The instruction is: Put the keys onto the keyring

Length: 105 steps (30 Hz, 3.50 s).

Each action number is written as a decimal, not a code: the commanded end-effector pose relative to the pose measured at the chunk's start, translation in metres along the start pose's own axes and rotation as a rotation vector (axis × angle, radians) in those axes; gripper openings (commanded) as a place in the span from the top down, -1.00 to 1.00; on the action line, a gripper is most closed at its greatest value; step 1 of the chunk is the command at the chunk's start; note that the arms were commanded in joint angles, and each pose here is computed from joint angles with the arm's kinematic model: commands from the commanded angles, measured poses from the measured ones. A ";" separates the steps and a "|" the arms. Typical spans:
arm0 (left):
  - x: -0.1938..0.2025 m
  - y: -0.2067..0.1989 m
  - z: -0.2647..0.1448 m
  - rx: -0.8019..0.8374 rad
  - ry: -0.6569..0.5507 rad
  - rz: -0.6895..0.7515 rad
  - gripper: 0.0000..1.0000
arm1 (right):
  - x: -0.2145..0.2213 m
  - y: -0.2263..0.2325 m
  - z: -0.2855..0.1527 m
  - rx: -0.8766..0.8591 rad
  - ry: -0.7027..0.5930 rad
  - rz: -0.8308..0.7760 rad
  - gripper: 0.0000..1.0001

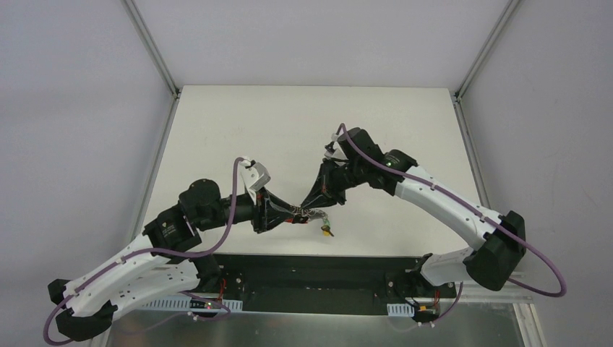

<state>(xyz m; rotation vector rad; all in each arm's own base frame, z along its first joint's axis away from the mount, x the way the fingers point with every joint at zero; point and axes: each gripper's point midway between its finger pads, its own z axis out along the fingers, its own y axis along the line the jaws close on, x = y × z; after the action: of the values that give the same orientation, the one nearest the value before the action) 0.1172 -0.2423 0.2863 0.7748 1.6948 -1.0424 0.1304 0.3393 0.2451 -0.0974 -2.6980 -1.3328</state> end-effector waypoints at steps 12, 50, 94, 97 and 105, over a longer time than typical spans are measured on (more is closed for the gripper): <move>-0.007 -0.041 0.014 0.238 0.052 0.022 0.33 | -0.013 0.018 -0.020 -0.214 -0.152 0.151 1.00; -0.003 0.027 0.055 -0.090 -0.025 0.043 0.31 | -0.018 0.026 -0.045 -0.293 -0.277 0.177 1.00; -0.025 -0.026 0.055 0.192 -0.121 0.028 0.28 | -0.020 0.015 -0.057 -0.338 -0.372 0.222 1.00; -0.030 -0.032 0.056 0.227 -0.143 0.016 0.28 | -0.021 0.014 -0.057 -0.338 -0.375 0.222 1.00; -0.036 -0.044 0.058 0.283 -0.149 0.000 0.27 | -0.023 0.012 -0.056 -0.334 -0.389 0.227 1.00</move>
<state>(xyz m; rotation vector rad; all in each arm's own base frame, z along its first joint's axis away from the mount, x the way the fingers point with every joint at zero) 0.1252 -0.3083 0.2821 0.8528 1.5673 -1.2365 0.1562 0.3005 0.2618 -0.6698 -2.6881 -1.7274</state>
